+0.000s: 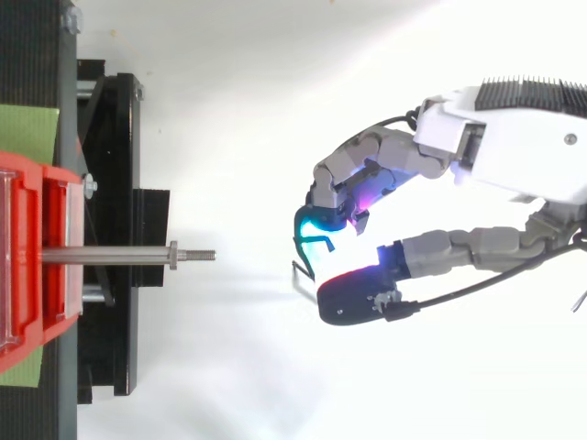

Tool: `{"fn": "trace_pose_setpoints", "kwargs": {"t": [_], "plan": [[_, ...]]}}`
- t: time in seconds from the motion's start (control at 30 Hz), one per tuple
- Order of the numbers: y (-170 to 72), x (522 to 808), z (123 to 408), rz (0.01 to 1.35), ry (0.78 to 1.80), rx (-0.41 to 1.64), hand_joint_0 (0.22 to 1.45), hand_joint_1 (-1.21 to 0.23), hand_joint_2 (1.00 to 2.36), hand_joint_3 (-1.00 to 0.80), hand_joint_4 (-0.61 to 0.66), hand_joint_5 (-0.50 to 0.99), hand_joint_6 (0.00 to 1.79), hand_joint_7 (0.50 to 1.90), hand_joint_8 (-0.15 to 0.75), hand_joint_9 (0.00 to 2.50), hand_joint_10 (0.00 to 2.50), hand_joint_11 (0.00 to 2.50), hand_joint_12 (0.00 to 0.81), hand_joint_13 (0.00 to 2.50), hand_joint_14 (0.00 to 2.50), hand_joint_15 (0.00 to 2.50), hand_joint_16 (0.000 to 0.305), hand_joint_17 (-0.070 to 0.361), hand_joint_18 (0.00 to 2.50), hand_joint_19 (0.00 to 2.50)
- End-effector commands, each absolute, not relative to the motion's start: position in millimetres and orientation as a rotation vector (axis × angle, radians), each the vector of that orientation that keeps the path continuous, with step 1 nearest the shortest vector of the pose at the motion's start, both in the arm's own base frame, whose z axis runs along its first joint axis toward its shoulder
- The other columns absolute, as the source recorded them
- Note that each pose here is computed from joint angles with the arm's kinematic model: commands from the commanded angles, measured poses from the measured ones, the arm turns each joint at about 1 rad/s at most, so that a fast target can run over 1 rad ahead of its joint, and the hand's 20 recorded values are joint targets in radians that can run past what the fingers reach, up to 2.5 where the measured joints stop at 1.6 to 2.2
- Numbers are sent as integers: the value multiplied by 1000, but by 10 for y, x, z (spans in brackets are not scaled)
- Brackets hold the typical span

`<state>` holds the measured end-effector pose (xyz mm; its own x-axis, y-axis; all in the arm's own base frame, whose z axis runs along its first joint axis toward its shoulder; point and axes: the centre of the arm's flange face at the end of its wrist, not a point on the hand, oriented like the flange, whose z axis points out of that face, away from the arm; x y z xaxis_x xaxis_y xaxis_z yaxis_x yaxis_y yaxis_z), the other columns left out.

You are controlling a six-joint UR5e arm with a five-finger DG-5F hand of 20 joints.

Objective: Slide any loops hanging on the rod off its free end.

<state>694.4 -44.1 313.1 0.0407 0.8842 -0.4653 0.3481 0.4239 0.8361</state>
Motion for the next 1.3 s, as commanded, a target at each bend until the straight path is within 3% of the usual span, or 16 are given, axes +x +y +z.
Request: {"fn": "trace_pose_setpoints", "kwargs": {"t": [0.0, 0.2, 0.4, 0.67, 0.77, 0.83, 0.97, 1.27], "plan": [[-440, 6950, 3159, 598, 1529, 1145, 567, -702, 1019, -190, 34, -108, 916, 976, 282, 874, 24, 669, 368, 673, 13, 336, 50, 113, 694, 342], [-442, 6942, 3226, 592, 1541, 1157, 597, -789, 1020, -128, 16, -118, 930, 950, 282, 863, 23, 672, 374, 677, 13, 334, 51, 115, 709, 326], [-421, 6931, 3237, 590, 1552, 1162, 586, -689, 1009, -393, 54, -114, 923, 937, 274, 876, 23, 651, 364, 666, 13, 337, 50, 112, 693, 343], [-410, 6936, 3227, 608, 1541, 1181, 582, -608, 1003, -455, 52, -107, 916, 968, 272, 890, 21, 658, 365, 664, 13, 334, 50, 112, 682, 351], [-400, 6929, 3230, 613, 1539, 1187, 586, -618, 1009, -383, 36, -99, 918, 979, 272, 891, 23, 654, 365, 664, 13, 336, 50, 111, 678, 356], [-412, 6932, 3237, 614, 1534, 1191, 574, -707, 1017, -232, 41, -108, 925, 968, 280, 894, 21, 662, 369, 667, 15, 337, 50, 113, 683, 345], [-402, 6929, 3230, 625, 1528, 1204, 594, -782, 1018, -139, 15, -117, 937, 939, 296, 882, 21, 671, 382, 675, 13, 332, 53, 120, 711, 328], [-401, 6935, 3227, 628, 1526, 1208, 623, -758, 1006, -422, 58, -128, 933, 920, 273, 849, 23, 668, 362, 652, 15, 333, 50, 112, 685, 339]]}}
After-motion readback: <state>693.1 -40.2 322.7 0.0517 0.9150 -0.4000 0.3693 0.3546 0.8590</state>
